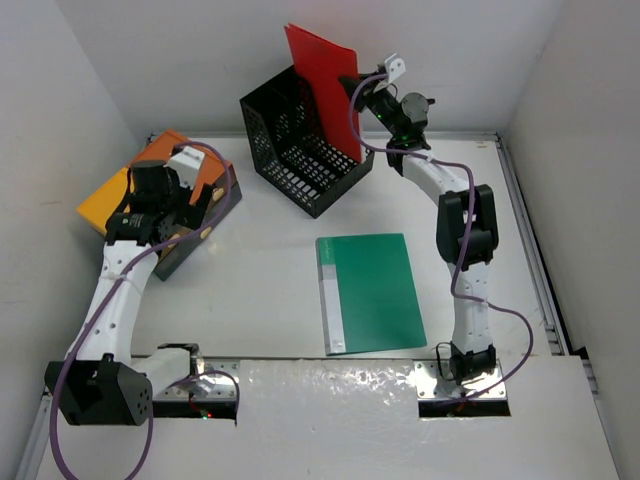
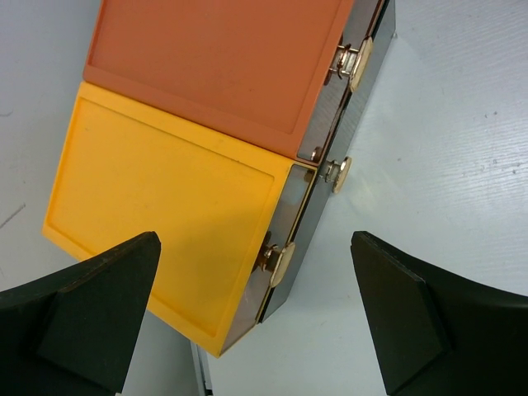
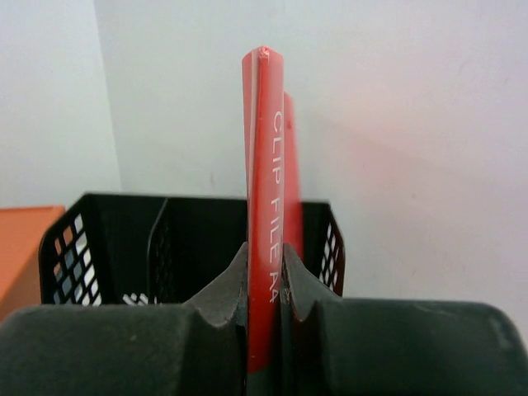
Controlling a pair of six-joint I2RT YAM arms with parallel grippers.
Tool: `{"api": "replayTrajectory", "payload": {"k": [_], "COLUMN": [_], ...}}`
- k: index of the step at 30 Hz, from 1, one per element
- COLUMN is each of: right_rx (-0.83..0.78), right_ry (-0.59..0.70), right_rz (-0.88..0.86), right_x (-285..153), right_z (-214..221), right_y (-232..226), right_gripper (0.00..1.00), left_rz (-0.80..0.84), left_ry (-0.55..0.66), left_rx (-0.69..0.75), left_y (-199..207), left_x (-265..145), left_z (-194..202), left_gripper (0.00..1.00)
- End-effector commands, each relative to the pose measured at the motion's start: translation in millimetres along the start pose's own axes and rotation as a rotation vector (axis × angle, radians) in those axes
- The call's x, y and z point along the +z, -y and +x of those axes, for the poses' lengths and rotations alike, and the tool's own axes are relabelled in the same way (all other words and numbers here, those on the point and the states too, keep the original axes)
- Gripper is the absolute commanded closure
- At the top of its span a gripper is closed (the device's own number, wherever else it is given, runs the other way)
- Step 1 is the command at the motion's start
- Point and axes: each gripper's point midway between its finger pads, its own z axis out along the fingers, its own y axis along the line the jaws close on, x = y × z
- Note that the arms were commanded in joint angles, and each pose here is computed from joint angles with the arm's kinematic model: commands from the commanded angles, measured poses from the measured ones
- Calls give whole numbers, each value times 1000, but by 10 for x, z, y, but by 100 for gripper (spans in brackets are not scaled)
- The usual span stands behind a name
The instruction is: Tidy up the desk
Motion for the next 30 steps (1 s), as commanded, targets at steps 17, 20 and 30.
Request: {"api": "replayTrajectory", "payload": {"k": [17,20,30], "right_rx": [-101,-83,67], "right_ry": [281,254,128], "right_rz": [-115,-131,-19], "right_x": [-150,-240,-678], "right_z": [45,212,642], "right_y": [-18,-47,-378], "right_gripper": [100,100,100], "left_rz": [-10,-9,-1], "left_ry": [30,29,31], "left_rx": [15,14,12], "left_y": [-66,-72,-51], "left_x": [-35,-57,-48], "left_z": [-73,-74,-78], "left_gripper": [0,0,0]}}
